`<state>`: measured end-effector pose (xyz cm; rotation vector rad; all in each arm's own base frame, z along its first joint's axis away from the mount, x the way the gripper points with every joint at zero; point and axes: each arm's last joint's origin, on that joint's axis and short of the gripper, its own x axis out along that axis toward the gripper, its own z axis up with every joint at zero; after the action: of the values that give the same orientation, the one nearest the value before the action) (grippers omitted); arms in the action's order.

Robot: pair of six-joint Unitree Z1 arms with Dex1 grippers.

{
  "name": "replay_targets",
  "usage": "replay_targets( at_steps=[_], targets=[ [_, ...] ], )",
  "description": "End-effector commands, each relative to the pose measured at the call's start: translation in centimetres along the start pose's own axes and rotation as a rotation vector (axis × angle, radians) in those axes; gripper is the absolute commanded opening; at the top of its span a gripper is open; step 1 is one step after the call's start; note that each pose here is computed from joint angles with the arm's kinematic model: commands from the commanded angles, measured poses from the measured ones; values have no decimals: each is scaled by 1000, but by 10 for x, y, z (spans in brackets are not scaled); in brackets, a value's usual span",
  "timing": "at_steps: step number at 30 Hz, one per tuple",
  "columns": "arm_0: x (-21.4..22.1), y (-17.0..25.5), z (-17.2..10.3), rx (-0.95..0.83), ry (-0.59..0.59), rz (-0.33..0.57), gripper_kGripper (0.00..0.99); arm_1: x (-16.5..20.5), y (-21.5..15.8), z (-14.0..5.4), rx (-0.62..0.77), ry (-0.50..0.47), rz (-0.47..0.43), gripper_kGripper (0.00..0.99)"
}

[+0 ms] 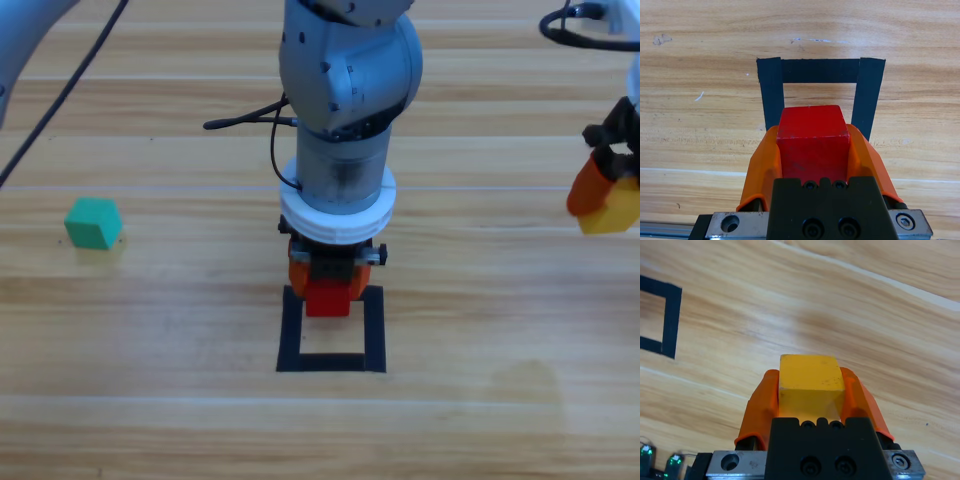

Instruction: Stack the blocks in the rectangular block: red at the bottom, yellow in the middle, green on top

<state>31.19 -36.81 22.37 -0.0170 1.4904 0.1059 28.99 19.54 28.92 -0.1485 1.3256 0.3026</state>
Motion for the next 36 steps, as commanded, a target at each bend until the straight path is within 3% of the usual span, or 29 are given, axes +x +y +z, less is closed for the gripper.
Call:
replay_targets(
  at_steps=[1, 5, 14, 36],
  targets=[
    [30, -8, -4, 10, 39, 31, 0, 7, -1, 3, 116, 34, -12, 0],
    [29, -4, -7, 20, 43, 0, 0, 20, 6, 14, 167, 89, 37, 0],
    [33, 3, -13, 22, 42, -3, 0, 58, 26, 21, 175, 182, 44, 0],
    [31, 2, -16, 25, 29, -32, 0, 68, 27, 27, 200, 204, 5, 0]
  ],
)
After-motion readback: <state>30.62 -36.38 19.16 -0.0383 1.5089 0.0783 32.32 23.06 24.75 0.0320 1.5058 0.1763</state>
